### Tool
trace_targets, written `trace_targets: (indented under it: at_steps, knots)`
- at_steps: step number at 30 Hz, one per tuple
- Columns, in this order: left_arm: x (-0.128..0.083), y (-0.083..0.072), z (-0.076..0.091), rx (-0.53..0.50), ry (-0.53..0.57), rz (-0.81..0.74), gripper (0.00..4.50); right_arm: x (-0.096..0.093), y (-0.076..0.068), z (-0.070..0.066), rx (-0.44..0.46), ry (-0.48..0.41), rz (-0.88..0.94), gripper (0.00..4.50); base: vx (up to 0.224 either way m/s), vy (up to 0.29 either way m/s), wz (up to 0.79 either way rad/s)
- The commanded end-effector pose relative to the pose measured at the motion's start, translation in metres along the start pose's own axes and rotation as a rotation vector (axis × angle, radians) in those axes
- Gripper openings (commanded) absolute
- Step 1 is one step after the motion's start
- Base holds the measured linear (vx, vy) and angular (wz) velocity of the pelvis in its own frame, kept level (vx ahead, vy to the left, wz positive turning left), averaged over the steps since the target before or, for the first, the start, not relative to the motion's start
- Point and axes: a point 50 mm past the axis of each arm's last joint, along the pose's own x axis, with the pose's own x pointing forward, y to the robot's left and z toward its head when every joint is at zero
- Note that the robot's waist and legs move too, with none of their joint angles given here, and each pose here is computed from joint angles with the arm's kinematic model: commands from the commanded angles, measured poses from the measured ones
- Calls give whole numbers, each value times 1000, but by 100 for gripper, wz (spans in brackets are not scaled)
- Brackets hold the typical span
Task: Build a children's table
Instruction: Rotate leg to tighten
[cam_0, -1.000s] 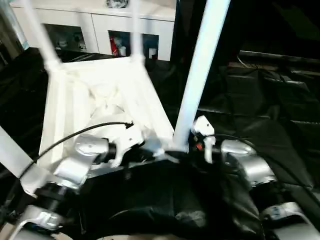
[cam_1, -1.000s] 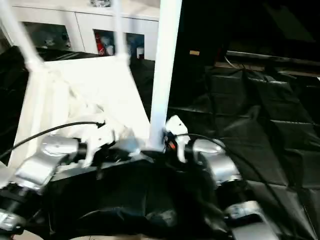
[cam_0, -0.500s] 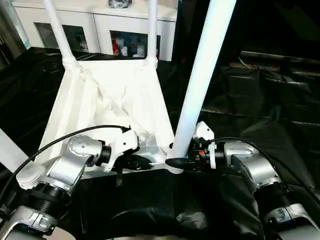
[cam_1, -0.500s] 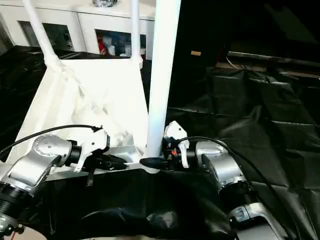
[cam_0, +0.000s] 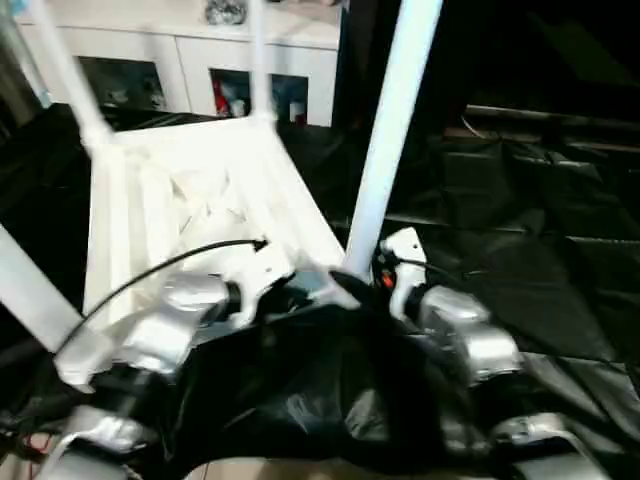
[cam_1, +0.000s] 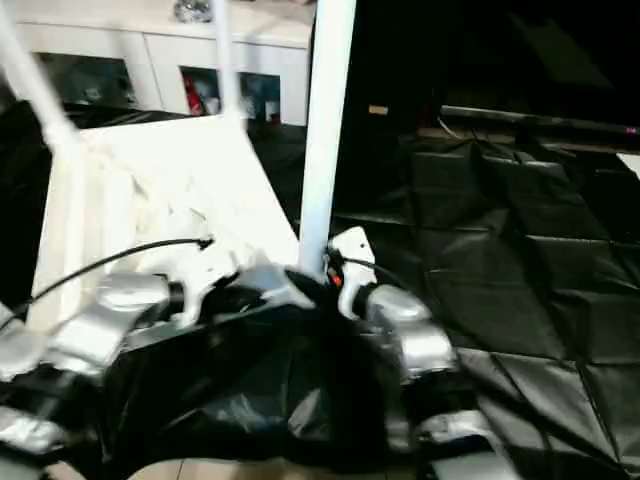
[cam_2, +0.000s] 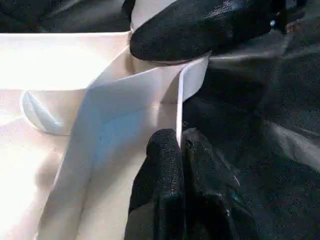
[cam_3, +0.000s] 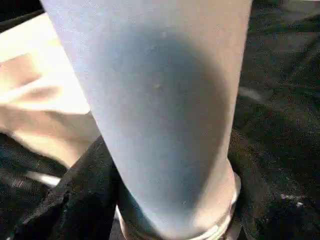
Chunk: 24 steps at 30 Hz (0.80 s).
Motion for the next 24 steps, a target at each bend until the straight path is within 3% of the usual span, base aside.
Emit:
trace_targets:
  at_steps: [1, 4, 7, 10, 15, 24]
  knots:
    - [24, -16, 4, -29, -9, -11, 0, 15, 25, -15, 18, 68, 3, 270, 0, 0, 0]
    - [31, -23, 10, -29, -28, -30, 0, 20, 39, -11, -12, 27, 54, 270, 0, 0, 0]
    - [29, -26, 10, -13, -33, -68, 0, 18, 40, -6, 18, 1, 115, 340, 0, 0, 0]
    - [21, -26, 7, 22, -26, -127, 0, 12, 35, 1, -6, -3, 220, 357, 0, 0, 0]
    - [10, -26, 2, 73, -17, -216, 0, -1, 25, 4, -130, 62, 355, 397, 0, 0, 0]
    - [-8, -27, -8, 132, 48, -390, 0, -35, 6, 9, -208, 192, 616, 397, 0, 0, 0]
